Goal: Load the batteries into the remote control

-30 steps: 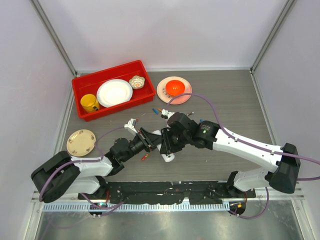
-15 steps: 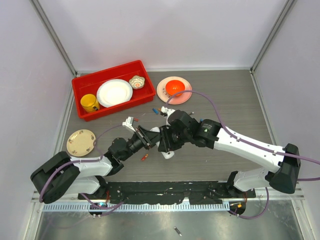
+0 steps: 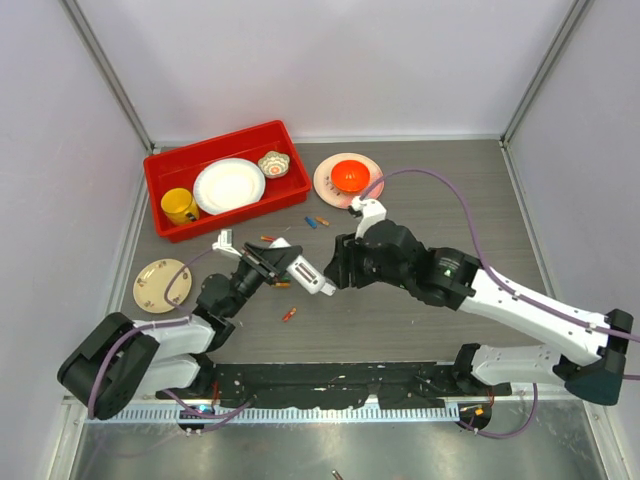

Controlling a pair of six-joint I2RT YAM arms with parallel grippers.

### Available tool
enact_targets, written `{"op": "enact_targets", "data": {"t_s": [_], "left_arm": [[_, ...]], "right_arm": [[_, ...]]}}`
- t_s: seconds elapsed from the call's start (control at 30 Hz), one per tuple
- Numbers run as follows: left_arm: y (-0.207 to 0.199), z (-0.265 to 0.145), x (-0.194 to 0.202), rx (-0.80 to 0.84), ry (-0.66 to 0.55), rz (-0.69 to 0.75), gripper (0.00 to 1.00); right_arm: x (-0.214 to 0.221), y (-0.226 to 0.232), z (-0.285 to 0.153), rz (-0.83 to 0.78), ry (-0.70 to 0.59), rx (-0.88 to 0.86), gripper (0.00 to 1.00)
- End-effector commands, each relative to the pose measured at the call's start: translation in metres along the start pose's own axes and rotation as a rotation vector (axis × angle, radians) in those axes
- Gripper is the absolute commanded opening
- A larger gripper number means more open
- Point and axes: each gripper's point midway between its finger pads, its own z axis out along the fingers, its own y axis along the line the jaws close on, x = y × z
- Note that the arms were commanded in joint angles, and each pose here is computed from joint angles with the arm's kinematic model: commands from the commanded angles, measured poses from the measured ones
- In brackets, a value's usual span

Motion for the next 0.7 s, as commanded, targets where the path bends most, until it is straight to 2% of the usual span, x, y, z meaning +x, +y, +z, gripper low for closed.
{"op": "enact_targets", "data": {"t_s": [0.0, 0.07, 0.17, 0.23, 0.33, 0.47, 0.57, 0.67], "left_arm": [[-0.023, -0.012, -0.027, 0.098, -0.1, 0.039, 0.0], [-0.028, -0.017, -0.033, 0.116, -0.116, 0.045, 0.0], [-0.034, -0.022, -0.031, 0.137, -0.091, 0.021, 0.0], [-0.041, -0.023, -0.027, 0.161, -0.056, -0.014, 0.0], [-0.05, -0.022, -0.024, 0.185, -0.015, -0.075, 0.0], [-0.059, -0.019, -0.006, 0.21, 0.115, -0.127, 0.0], [-0.059, -0.016, 0.006, 0.203, 0.213, -0.177, 0.0], [-0.069, -0.018, 0.013, 0.265, 0.287, -0.2, 0.0]], "right_arm": [[-0.041, -0.033, -0.009, 0.014, -0.283, 0.143, 0.6], [-0.045, -0.047, -0.011, 0.063, -0.367, 0.171, 0.64], [-0.043, -0.052, -0.005, 0.108, -0.362, 0.096, 0.72], [-0.031, -0.04, 0.001, 0.148, -0.295, -0.019, 0.74], [-0.03, -0.024, 0.003, 0.225, -0.294, -0.171, 0.77], [-0.03, 0.005, 0.0, 0.261, -0.281, -0.364, 0.84], [-0.024, 0.01, 0.004, 0.284, -0.25, -0.406, 0.85], [-0.016, 0.014, 0.007, 0.301, -0.228, -0.448, 0.85]]}}
